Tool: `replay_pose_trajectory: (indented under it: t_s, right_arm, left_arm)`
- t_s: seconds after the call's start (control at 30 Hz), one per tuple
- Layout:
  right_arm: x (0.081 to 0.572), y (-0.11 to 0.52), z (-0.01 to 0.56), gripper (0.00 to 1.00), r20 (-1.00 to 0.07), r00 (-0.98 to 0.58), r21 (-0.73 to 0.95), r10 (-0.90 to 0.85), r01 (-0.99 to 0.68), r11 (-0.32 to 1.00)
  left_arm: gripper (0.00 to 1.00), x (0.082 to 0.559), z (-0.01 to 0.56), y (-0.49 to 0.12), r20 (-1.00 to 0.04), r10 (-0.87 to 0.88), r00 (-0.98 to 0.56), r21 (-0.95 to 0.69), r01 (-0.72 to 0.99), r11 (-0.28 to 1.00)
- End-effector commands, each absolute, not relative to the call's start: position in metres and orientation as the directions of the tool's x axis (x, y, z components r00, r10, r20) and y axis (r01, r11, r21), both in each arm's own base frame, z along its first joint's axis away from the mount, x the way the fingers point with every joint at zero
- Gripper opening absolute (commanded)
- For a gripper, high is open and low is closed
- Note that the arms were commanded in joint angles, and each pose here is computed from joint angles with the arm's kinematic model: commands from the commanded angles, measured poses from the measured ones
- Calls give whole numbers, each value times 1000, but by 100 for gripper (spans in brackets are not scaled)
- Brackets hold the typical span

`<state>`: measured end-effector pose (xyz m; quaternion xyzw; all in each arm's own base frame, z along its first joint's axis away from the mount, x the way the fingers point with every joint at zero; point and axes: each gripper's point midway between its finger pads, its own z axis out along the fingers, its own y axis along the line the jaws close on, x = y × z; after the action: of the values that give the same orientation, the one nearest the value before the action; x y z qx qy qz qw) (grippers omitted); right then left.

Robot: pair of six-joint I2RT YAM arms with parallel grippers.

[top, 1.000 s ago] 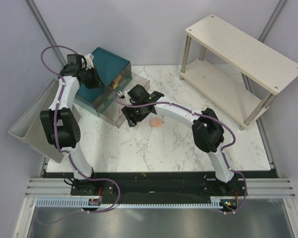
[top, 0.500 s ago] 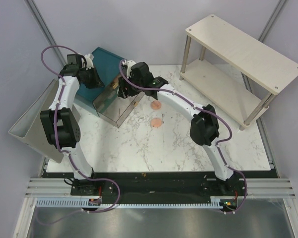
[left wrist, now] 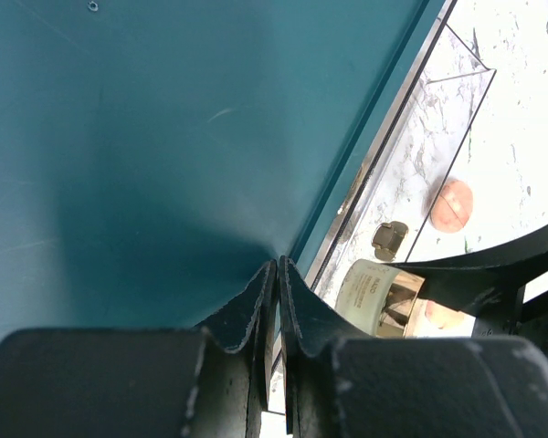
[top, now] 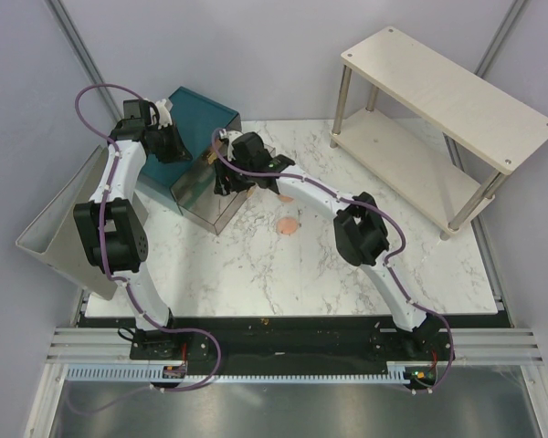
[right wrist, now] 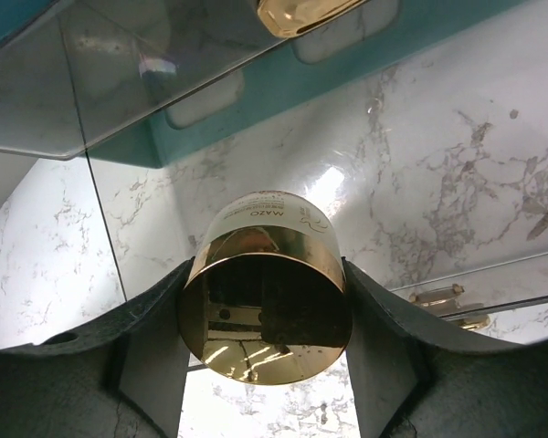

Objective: Organize the makeup

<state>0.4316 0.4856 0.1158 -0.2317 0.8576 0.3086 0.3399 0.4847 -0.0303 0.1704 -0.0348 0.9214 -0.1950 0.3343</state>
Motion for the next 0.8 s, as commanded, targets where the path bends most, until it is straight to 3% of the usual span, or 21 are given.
replay_pose_trajectory:
  t_s: [0.0,0.17,0.47,0.63,0.77]
  right_arm:
    - [431,505,149,65,-779,-613,394,-135,-645,654]
    - [431,506,146,79,-774,-619,402,-132,-642,653]
    - [440,495,180,82,-810,-580,379,-85,-628,679]
    - [466,431,224,82,-871,-492,279,-10,-511,813]
    - [478,368,213,80,-880,-474,216,17,-370,904]
  left_arm:
    - [14,418,92,-42,-281,-164,-946,-399,-41,916]
    - [14,419,93,-42,-283,-163,-945,-400,-38,916]
    - [15,419,94,-42,-288,-162,-944,-397,-36,917]
    - [15,418,95,-41,-291,-159,-943,-392,-34,919]
    - [15,418,95,-41,-293,-153,-944,-388,-29,921]
